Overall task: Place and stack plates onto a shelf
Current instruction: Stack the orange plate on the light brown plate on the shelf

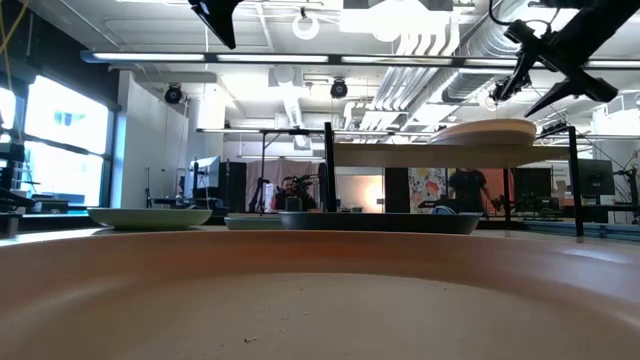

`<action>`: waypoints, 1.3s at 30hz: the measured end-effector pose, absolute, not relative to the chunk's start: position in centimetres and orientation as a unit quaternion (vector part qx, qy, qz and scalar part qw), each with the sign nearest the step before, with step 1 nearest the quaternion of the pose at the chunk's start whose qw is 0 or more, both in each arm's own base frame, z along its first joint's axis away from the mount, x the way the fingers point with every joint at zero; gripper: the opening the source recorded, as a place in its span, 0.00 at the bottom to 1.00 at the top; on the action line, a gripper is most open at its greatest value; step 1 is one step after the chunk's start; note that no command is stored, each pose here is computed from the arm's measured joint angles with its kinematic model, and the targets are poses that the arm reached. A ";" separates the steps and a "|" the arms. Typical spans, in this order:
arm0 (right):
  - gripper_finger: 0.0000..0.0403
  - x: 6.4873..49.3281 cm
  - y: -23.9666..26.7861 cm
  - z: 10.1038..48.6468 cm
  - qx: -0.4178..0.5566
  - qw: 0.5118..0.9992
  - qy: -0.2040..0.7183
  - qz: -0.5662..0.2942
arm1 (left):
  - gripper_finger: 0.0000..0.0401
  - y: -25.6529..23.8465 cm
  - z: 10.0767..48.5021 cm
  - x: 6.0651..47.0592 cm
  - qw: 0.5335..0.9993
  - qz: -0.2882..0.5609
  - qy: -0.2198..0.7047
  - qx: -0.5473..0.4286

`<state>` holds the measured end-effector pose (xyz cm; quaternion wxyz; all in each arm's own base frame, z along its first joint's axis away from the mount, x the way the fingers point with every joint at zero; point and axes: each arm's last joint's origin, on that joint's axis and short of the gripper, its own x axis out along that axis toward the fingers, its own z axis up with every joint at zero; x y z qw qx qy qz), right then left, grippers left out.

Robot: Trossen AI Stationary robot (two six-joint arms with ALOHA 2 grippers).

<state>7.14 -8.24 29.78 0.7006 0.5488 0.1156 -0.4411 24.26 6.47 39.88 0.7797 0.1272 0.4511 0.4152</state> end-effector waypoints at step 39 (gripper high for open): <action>0.51 11.8 -9.4 28.5 0.539 0.752 0.235 -0.297 | 0.29 6.5 40.0 24.5 0.790 0.411 0.440 0.119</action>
